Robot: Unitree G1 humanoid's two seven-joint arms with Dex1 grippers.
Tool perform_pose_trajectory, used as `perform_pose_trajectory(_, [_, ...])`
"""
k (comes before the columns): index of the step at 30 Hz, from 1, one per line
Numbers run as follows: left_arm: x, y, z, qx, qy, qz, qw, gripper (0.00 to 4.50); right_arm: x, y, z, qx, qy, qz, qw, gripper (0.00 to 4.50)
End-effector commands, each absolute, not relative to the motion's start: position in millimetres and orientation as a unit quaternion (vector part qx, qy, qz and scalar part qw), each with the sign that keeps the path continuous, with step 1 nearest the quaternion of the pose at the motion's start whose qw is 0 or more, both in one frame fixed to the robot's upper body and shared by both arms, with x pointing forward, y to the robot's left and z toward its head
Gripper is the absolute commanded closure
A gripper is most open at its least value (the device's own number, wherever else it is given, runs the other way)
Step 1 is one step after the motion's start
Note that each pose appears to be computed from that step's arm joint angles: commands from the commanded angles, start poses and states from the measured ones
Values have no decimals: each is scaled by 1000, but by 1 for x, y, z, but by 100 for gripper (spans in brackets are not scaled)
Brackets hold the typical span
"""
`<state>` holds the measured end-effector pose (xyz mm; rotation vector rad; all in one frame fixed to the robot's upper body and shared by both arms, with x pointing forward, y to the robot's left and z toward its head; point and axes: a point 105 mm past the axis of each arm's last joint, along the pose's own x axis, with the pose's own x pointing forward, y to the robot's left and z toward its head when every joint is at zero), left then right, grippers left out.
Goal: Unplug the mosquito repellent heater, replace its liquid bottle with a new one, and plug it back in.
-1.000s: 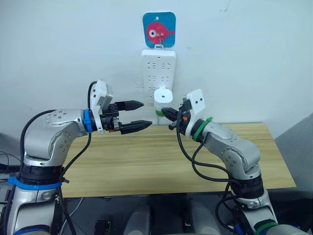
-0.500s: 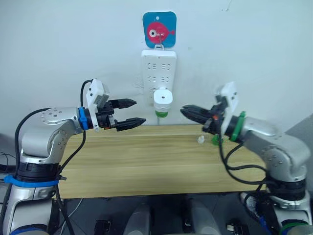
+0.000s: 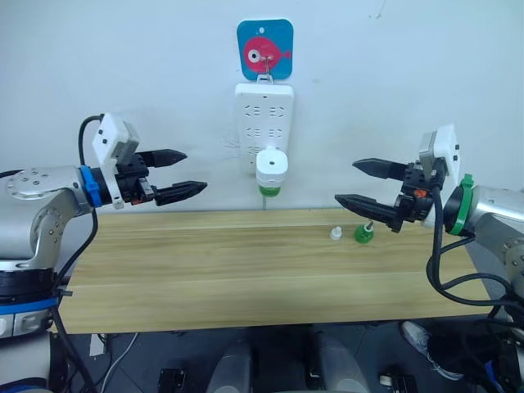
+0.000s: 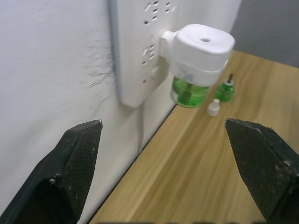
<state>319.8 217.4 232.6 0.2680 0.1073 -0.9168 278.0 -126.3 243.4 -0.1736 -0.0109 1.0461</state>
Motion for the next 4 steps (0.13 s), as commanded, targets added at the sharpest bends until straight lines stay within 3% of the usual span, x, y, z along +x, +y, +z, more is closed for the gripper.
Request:
perform_pose_trajectory(1, [317,221,246,142,25,-438,887,0,264,-115,255,-102,-28,528,842,4])
perform_pose_trajectory(4, [317,221,246,149,25,-439,886,0,264,-114,254,-105,-26,529,842,4])
